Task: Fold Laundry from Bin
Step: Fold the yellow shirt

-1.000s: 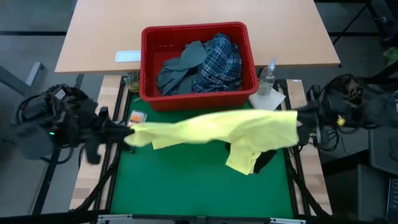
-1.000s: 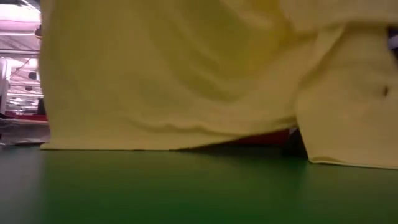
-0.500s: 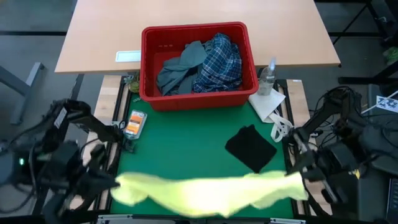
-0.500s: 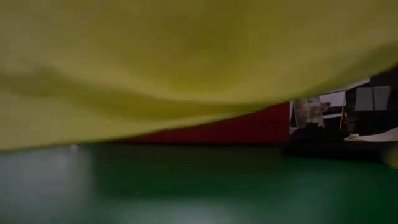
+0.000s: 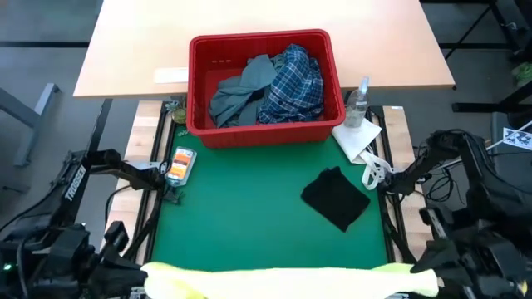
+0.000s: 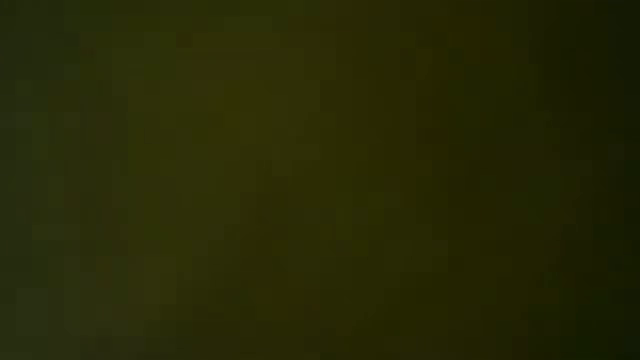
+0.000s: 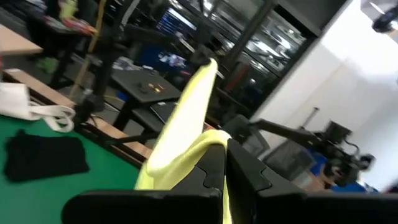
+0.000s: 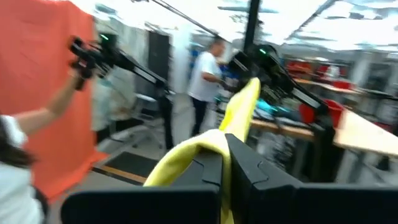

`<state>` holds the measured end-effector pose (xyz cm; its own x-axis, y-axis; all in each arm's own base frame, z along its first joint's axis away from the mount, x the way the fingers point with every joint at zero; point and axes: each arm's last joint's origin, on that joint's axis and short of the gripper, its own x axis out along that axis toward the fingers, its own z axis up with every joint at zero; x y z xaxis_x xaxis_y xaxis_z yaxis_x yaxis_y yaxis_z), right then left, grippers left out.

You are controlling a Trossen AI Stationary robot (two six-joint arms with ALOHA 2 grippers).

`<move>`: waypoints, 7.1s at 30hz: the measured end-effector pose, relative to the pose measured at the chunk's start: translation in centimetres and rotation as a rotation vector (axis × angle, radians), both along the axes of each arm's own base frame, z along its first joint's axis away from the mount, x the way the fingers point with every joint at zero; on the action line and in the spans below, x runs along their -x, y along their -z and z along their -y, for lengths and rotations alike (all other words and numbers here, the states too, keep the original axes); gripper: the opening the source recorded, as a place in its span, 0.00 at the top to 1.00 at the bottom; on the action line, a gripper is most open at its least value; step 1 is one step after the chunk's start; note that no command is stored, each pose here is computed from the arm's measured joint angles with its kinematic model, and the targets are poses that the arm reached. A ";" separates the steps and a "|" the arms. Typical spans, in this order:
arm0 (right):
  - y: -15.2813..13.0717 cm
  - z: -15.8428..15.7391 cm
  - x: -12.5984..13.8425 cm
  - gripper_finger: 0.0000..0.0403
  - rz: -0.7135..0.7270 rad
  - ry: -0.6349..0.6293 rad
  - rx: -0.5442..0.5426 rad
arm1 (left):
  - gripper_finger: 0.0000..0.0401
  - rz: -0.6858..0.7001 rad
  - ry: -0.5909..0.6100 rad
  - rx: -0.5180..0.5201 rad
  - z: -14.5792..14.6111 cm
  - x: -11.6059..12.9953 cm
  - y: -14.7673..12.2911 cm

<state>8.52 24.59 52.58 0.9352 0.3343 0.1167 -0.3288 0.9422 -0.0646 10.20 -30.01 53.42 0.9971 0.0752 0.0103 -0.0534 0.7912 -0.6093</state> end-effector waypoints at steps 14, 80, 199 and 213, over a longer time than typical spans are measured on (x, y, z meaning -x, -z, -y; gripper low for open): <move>0.6 1.3 1.2 0.99 -0.071 0.291 0.165 | 1.00 -0.034 -0.186 -0.139 -0.9 -0.6 1.1; 0.1 -6.0 1.4 0.99 0.071 0.078 -0.133 | 1.00 0.035 -0.079 0.224 2.9 -1.1 1.0; 26.8 23.5 -1.0 0.99 -1.540 0.929 0.170 | 1.00 -1.546 -0.292 -0.256 -16.3 -16.7 31.8; 26.8 23.5 -1.0 0.99 -1.531 0.923 0.209 | 1.00 -1.524 -0.274 -0.272 -15.5 -16.4 31.8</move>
